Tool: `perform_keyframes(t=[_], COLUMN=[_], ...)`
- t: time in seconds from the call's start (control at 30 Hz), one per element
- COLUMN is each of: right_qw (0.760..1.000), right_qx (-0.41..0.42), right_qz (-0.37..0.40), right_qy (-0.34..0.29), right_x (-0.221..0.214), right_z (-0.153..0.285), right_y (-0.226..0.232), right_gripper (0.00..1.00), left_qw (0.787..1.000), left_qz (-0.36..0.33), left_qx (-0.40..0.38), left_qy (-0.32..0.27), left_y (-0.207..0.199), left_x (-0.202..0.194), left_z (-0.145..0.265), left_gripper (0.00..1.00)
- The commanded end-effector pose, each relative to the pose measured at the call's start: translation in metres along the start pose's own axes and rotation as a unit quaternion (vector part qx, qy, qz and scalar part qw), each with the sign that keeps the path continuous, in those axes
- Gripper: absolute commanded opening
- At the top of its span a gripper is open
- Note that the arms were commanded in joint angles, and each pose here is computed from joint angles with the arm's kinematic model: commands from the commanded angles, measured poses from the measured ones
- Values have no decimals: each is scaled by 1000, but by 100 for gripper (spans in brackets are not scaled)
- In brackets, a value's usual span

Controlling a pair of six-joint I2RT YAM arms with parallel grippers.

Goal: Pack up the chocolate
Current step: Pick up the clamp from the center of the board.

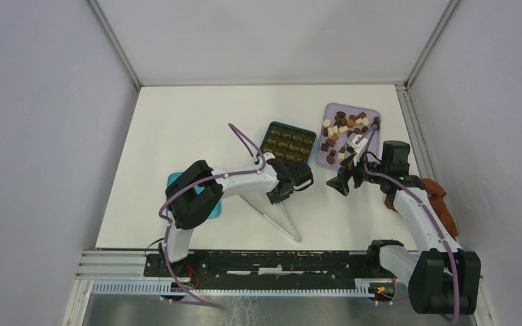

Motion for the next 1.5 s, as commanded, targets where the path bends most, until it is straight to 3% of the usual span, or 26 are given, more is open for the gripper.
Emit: perform_keyframes(t=[0.0,0.17,0.37,0.47,0.57,0.67,0.77,0.93,1.07,1.13,1.2,1.33,1.47], right_qw=[999,999,999,999,994,985,980,973,968,960,949,928,904], right_qx=[-13,-12,-2,23,67,97,109,146,157,177,197,228,271], right_qz=[29,29,29,30,42,63,72,41,-5,-39,-71,-115,-136], right_qy=[-13,-13,-20,-39,-81,-124,-151,-173,-196,-213,-235,-270,-302], right_x=[13,13,13,16,25,42,62,104,146,166,186,213,233], right_z=[3,3,2,1,2,7,13,7,-1,-3,0,10,29], right_y=[-7,-6,-3,4,17,25,26,33,40,44,48,53,68], right_gripper=[97,97,97,97,97,97,97,96,96,97,97,97,96], left_qw=[1000,999,997,990,964,916,845,677,553,503,470,432,421], left_qz=[-23,-28,-35,-62,-106,-101,-77,-129,-185,-194,-191,-191,-194], left_qx=[-13,-3,-49,-105,-229,-381,-523,-719,-808,-838,-857,-876,-880], left_qy=[-13,-25,-56,-71,-78,-72,-85,-83,-82,-83,-90,-99,-101], left_y=[-5,-1,-5,-9,-14,-6,7,19,20,20,20,21,19], left_x=[9,15,28,37,45,60,83,101,101,100,101,104,103], left_z=[10,18,58,86,128,165,205,286,348,368,381,394,398], left_gripper=[2,2,2,2,2,2,2,2,2,2,2,2,2])
Point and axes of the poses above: each gripper's point midway between its finger pads, its own z axis back along the fingers, its own y axis along the line the jaws close on, x = y × z, the point moved 5 cm from there along z, back along the fingers, and after that the axes turned 13 degrees about z, right-handed, at the moved point
